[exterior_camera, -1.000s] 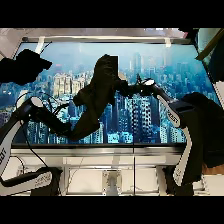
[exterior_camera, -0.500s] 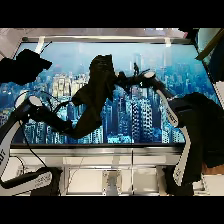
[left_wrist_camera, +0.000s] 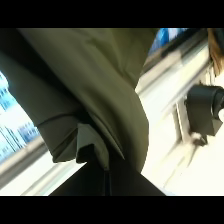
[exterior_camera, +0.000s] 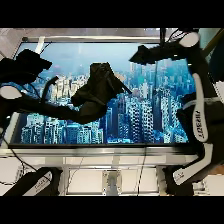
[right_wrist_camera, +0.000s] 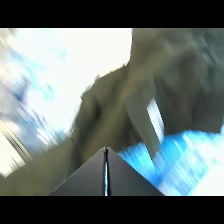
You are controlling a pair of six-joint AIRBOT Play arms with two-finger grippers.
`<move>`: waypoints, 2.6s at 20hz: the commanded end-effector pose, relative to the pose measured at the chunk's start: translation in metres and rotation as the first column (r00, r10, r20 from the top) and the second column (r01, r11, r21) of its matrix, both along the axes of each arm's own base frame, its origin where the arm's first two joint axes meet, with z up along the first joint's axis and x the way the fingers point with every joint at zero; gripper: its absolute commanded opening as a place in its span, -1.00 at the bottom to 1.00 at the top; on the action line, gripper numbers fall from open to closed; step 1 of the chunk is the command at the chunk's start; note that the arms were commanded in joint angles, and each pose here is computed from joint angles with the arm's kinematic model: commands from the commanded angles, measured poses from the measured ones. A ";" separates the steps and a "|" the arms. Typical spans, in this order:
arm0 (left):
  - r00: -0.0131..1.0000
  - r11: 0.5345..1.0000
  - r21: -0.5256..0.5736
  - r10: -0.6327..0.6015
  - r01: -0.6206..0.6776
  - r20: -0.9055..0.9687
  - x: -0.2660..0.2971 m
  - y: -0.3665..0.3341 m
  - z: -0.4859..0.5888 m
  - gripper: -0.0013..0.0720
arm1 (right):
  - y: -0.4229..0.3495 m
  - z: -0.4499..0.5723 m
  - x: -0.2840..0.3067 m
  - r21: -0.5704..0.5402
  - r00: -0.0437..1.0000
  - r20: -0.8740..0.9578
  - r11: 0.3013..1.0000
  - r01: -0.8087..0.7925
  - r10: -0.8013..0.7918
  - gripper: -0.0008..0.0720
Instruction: Fold the clothes and pants, and hang the long-sleeved shirts on hangers.
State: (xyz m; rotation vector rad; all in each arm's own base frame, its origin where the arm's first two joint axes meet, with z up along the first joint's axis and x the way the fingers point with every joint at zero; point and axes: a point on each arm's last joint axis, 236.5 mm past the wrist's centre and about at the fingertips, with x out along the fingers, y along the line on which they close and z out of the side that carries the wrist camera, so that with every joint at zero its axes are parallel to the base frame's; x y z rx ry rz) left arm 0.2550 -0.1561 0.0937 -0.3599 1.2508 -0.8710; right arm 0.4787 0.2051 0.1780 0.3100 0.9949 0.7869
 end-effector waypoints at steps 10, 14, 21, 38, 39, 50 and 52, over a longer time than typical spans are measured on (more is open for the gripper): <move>0.990 0.980 0.152 0.120 -0.130 0.076 0.002 0.037 0.007 -0.93 | -0.010 -0.180 -0.030 0.032 0.836 -0.491 0.953 0.300 -0.246 0.35; 0.988 0.979 0.150 0.128 -0.140 0.083 0.004 0.038 0.006 -0.93 | 0.030 -0.219 -0.009 0.210 0.740 -0.627 0.862 0.461 -0.243 0.36; 0.988 0.978 0.151 0.130 -0.142 0.086 0.005 0.038 0.006 -0.93 | 0.062 -0.272 0.005 0.167 0.655 -0.681 0.801 0.574 -0.328 0.36; 0.979 0.972 0.150 0.161 -0.179 0.125 0.017 0.041 0.007 -0.93 | 0.069 -0.234 0.066 0.275 0.756 -0.541 0.772 0.573 -0.368 -0.93; 0.972 0.968 0.147 0.180 -0.202 0.150 0.024 0.042 0.009 -0.93 | 0.072 -0.207 0.069 0.320 0.821 -0.472 0.806 0.499 -0.321 -0.93; 0.605 0.824 -0.015 0.428 -0.566 0.672 0.052 0.117 0.201 -0.93 | -0.031 0.131 -0.110 -0.163 0.943 0.331 0.984 0.079 -0.020 -0.94; 0.503 0.793 -0.055 0.437 -0.607 0.746 0.035 0.123 0.246 -0.93 | -0.040 0.178 -0.157 -0.143 0.897 0.441 0.985 0.100 -0.027 -0.94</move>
